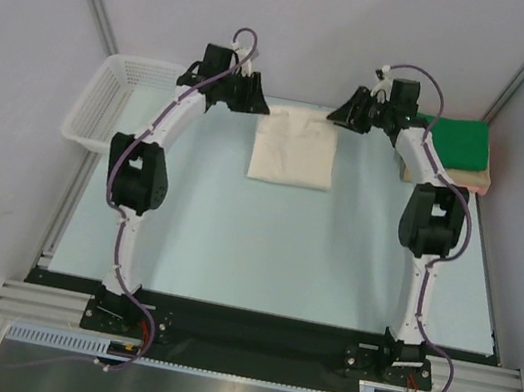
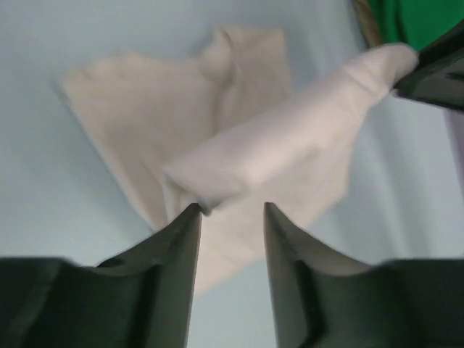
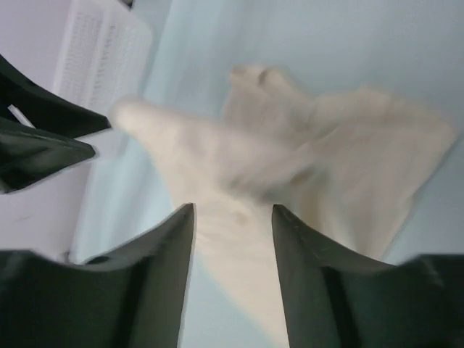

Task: Fold and stack the t-shirts
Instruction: Fold the tshirt

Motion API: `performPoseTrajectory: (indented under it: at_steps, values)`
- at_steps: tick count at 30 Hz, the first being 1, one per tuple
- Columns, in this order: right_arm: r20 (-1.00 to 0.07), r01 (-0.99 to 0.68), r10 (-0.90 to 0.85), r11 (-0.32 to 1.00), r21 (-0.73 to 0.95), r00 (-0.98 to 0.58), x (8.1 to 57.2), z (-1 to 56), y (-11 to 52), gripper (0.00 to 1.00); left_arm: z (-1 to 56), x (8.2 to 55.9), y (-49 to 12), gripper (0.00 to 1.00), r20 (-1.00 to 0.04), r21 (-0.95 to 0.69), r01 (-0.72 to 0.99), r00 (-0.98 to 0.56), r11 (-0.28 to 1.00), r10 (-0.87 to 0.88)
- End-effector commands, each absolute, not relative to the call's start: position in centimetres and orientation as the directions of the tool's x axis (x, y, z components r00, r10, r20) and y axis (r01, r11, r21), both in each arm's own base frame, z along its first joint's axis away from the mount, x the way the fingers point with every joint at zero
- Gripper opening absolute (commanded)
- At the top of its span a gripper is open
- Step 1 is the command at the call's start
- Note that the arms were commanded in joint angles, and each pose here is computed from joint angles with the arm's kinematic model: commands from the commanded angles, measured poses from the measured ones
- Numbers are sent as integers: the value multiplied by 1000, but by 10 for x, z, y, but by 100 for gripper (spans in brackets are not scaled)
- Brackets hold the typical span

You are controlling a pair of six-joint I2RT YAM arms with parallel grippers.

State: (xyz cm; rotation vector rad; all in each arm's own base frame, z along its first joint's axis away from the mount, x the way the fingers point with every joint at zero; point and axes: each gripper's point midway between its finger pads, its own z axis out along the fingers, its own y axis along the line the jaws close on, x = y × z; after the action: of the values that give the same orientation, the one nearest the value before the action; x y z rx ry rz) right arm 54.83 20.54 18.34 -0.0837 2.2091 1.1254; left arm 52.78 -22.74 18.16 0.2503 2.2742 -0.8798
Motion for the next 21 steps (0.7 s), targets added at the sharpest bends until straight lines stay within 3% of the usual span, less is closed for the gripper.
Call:
performPoseTrajectory:
  at_steps: [1,2,3,9,13,21]
  values:
    - [-699,-392,231,690,608,-677,608,185,197,57,193,599,-214,63,-827,-267,419,-562,868,18]
    - [-700,-372,234,712,596,-674,613,178,194,64,195,608,-209,75,-843,-218,385,-538,897,26]
    - [-694,-370,233,708,601,-682,609,175,192,69,195,608,-212,77,-848,-206,391,-530,897,36]
    - [-577,-306,228,666,680,-784,562,138,174,72,167,560,-212,80,-762,-264,401,-644,878,65]
    - [-536,-265,236,668,696,-811,562,118,158,72,137,525,-203,82,-690,-261,415,-712,872,132]
    - [-478,-216,263,644,734,-838,579,82,157,73,120,496,-201,82,-649,-243,454,-733,857,204]
